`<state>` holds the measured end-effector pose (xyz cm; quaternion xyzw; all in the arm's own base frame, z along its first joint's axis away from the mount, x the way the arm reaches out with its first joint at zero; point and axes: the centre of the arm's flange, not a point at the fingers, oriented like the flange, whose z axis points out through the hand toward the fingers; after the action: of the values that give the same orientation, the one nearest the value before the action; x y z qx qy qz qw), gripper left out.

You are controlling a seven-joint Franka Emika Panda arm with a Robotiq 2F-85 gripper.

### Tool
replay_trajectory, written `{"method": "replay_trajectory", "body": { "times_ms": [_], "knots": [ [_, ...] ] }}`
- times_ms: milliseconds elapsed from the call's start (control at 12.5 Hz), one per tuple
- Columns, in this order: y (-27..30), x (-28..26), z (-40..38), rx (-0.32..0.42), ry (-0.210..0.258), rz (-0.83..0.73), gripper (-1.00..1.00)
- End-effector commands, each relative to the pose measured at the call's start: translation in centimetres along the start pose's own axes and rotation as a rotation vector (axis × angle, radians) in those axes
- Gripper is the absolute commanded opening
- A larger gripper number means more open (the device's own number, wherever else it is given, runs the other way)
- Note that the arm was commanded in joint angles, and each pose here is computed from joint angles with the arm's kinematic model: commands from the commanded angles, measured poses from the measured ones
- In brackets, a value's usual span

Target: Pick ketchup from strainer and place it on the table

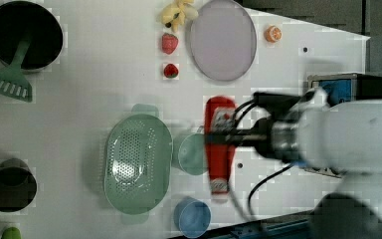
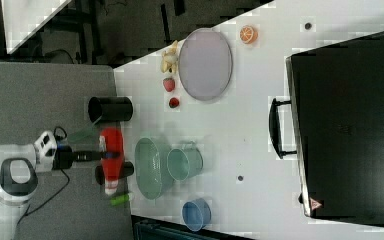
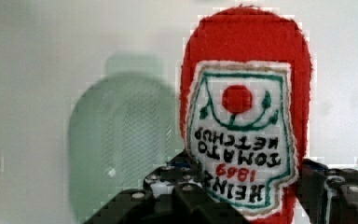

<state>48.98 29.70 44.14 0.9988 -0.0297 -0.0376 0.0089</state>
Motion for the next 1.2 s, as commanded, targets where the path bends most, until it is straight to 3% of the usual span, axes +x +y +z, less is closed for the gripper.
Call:
{"method": "replay_trajectory", "body": {
  "times_ms": [80, 400, 720, 1200],
  "knots": [
    [10.4, 5.9, -3.1, 0.002, 0.061, -0.006, 0.13],
    [21.2, 9.2, -2.8, -0.010, 0.056, -0.017, 0.13],
    [30.3, 9.8, 0.6, -0.016, 0.000, 0.107, 0.13],
    [34.2, 7.7, 10.3, 0.003, 0.038, 0.177, 0.13]
  ]
}}
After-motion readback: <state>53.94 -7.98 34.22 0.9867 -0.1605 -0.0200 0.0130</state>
